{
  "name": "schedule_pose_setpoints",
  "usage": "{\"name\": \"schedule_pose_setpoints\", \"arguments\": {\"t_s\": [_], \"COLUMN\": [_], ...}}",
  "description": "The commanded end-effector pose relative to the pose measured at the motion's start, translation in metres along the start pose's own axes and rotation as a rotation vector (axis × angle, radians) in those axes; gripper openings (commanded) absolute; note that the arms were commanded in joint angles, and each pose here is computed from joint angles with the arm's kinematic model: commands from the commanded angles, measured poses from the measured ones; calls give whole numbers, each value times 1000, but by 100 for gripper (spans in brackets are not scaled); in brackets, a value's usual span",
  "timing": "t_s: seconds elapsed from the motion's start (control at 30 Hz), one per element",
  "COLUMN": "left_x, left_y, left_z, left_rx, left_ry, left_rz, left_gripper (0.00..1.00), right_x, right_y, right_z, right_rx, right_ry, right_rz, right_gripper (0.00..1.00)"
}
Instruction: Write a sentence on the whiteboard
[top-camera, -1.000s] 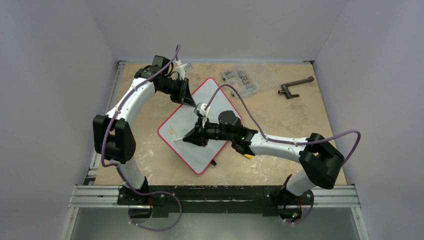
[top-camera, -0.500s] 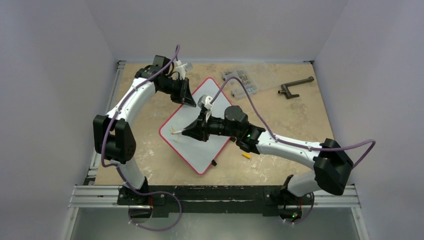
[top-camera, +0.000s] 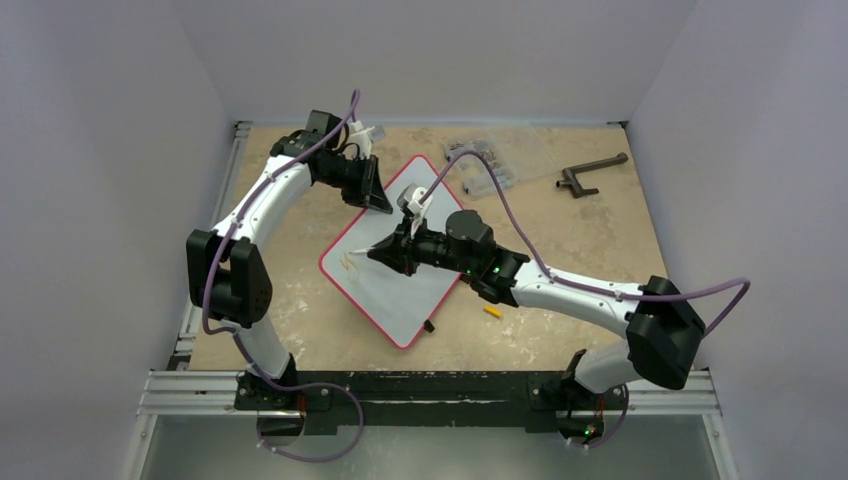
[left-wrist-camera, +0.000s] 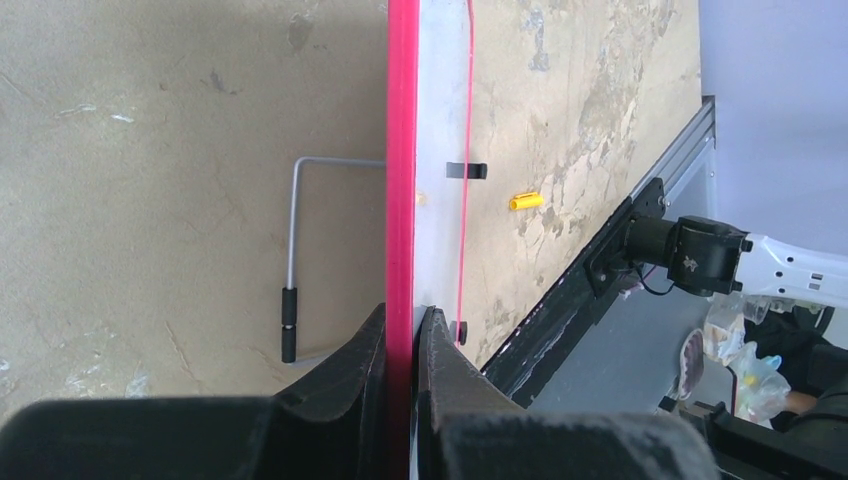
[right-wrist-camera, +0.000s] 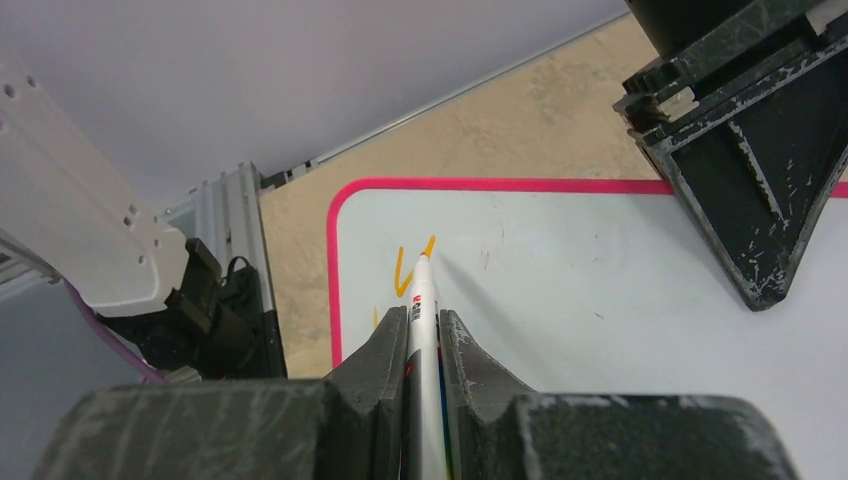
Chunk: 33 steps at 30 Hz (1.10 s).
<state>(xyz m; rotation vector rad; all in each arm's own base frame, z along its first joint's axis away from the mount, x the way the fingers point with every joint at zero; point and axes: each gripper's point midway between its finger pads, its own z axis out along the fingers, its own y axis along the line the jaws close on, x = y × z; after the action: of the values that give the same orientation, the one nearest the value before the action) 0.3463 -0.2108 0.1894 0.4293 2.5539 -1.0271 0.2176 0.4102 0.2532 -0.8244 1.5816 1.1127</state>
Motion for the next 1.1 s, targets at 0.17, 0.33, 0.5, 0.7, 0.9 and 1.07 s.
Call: {"name": "schedule_pose_setpoints", "arguments": {"t_s": [0.17,0.33,0.5,0.7,0.9,1.07], "left_x": [-2,-2,-1,-1,0,-1], "left_y": [48,47,48,47,49,50], "left_z": [0,0,1,1,2,2], "left_rx": [-251,-244,-248,-246,-249,-256], "left_ry": [-1,-1,0,2,7,6], "left_rz": [67,69,67,66,62,63], "left_gripper": [0,0,0,0,0,0], "right_x": [-13,-13,-14,-4,18,30], "right_y": [-14,-16,-19,-21,-22,-22], "right_z": [11,12,11,16,15,10], "right_rx": [50,55,61,53,38,37], "right_ry": [-32,-34,-40,-11,35,61], "right_rz": [-30,-30,-26,-23,-25,-22], "right_gripper": [0,0,0,0,0,0]}}
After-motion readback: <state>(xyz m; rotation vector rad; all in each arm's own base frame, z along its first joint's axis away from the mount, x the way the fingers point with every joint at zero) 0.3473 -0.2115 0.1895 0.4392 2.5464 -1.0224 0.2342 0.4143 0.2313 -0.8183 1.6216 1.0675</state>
